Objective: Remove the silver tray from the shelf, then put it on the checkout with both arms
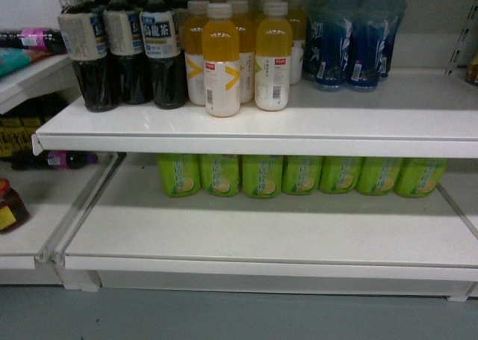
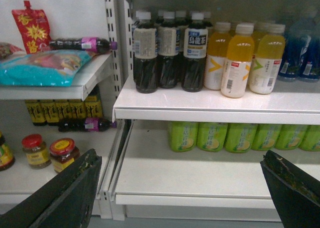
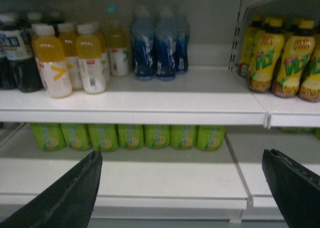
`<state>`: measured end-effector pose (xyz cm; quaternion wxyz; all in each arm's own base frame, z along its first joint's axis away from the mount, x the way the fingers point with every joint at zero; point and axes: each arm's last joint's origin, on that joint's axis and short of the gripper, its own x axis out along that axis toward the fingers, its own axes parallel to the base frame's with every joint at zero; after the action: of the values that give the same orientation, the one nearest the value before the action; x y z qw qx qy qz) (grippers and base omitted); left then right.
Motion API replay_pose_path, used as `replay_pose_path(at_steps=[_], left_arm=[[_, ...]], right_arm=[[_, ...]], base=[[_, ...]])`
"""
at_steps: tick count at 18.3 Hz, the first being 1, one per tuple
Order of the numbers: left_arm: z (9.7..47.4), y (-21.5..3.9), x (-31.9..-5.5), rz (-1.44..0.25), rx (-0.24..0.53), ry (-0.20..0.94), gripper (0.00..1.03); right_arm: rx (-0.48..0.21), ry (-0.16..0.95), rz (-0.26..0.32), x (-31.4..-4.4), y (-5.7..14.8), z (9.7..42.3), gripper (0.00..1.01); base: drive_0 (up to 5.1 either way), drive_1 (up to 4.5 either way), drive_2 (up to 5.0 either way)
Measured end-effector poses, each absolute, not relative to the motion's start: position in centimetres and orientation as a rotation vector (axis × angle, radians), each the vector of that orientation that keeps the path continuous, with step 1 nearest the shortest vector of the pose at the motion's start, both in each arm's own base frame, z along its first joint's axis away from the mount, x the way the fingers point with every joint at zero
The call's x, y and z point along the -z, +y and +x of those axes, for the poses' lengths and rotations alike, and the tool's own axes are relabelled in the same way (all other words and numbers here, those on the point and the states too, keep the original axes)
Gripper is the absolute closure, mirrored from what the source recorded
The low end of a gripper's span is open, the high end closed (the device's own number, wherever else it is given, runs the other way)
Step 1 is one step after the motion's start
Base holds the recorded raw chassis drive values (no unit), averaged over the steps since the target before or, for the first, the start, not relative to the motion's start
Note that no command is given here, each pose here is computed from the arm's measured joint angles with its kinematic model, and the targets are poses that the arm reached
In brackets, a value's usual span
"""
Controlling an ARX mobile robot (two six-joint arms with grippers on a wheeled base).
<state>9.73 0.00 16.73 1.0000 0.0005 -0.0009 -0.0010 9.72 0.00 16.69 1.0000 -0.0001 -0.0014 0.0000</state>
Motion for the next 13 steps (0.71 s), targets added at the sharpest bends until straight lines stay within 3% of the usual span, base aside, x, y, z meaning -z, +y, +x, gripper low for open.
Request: replay_pose_path(at_steps=[13], left_arm=[[9.73, 0.01, -16.75, 0.001, 0.0, -0.003, 0.05]], right_arm=[[0.001, -0.004, 0.004, -16.7, 0.0, 9.72, 0.03]], base=[[0.0, 0.0, 0.0]])
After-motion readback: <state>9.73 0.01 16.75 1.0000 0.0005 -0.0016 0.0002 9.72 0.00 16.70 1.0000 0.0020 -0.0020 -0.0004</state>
